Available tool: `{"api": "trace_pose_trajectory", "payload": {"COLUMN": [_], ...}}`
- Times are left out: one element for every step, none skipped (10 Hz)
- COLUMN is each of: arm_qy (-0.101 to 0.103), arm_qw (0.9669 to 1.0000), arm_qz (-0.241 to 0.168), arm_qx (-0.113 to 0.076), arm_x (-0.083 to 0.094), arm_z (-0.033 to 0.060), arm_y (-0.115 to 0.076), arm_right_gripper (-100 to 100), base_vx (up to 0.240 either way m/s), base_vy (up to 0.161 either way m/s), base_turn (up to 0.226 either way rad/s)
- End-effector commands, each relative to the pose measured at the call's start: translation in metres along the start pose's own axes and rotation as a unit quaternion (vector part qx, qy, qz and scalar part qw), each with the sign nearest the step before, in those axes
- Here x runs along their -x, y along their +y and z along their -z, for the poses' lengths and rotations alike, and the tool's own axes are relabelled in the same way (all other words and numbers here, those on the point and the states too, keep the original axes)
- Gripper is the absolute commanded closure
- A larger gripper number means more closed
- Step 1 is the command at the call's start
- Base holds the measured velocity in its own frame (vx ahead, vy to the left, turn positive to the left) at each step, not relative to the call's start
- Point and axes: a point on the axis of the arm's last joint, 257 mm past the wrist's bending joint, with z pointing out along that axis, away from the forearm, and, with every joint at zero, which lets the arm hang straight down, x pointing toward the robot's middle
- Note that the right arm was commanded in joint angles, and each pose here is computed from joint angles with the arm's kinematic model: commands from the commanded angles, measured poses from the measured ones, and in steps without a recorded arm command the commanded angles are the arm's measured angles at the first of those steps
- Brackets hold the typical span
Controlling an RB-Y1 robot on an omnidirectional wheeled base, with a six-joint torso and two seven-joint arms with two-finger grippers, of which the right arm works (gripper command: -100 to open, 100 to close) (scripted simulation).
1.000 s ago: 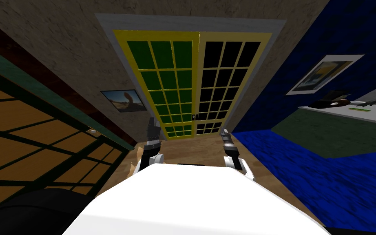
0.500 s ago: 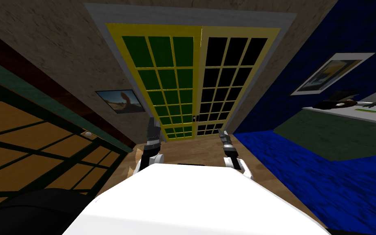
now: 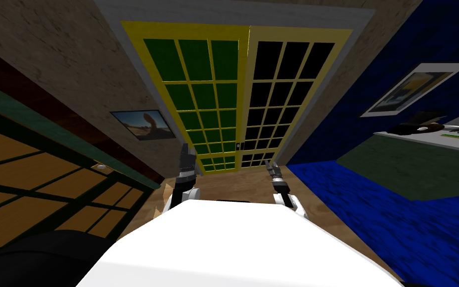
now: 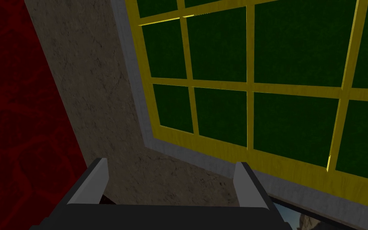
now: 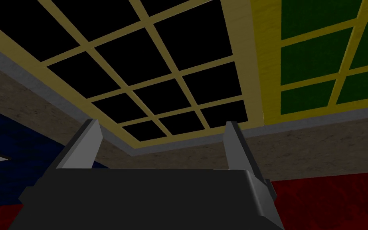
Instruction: Pull the door open
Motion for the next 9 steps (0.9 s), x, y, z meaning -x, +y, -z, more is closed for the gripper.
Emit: {"api": "trace_pose_trajectory", "payload": {"arm_qy": [0.01,0.016,0.023,0.029,0.035,0.041,0.047,0.053,0.059], "arm_qw": [0.9997,0.9994,0.9989,0.9982,0.9974,0.9965,0.9955,0.9944,0.9932], "arm_qz": [0.02,0.031,0.042,0.053,0.063,0.073,0.082,0.091,0.1], "arm_qx": [-0.002,-0.003,-0.003,-0.004,-0.004,-0.004,-0.004,-0.004,-0.003], "arm_x": [-0.01,-0.016,-0.022,-0.028,-0.034,-0.04,-0.046,-0.052,-0.058], "arm_z": [0.0016,0.0031,0.0048,0.0065,0.0083,0.01,0.0118,0.0137,0.0156], "arm_y": [-0.005,-0.008,-0.011,-0.014,-0.016,-0.019,-0.021,-0.023,-0.024], "arm_right_gripper": [-100,-100,-100,-100,-100,-100,-100,-100,-100], "base_vx": [0.094,0.093,0.087,0.094,0.113,0.097,0.091,0.094,0.091], "base_vy": [0.02,0.027,0.028,0.022,0.022,0.041,0.038,0.027,0.021], "base_turn": [-0.002,-0.001,-0.002,-0.004,-0.001,0.001,-0.003,-0.002,0.001]}}
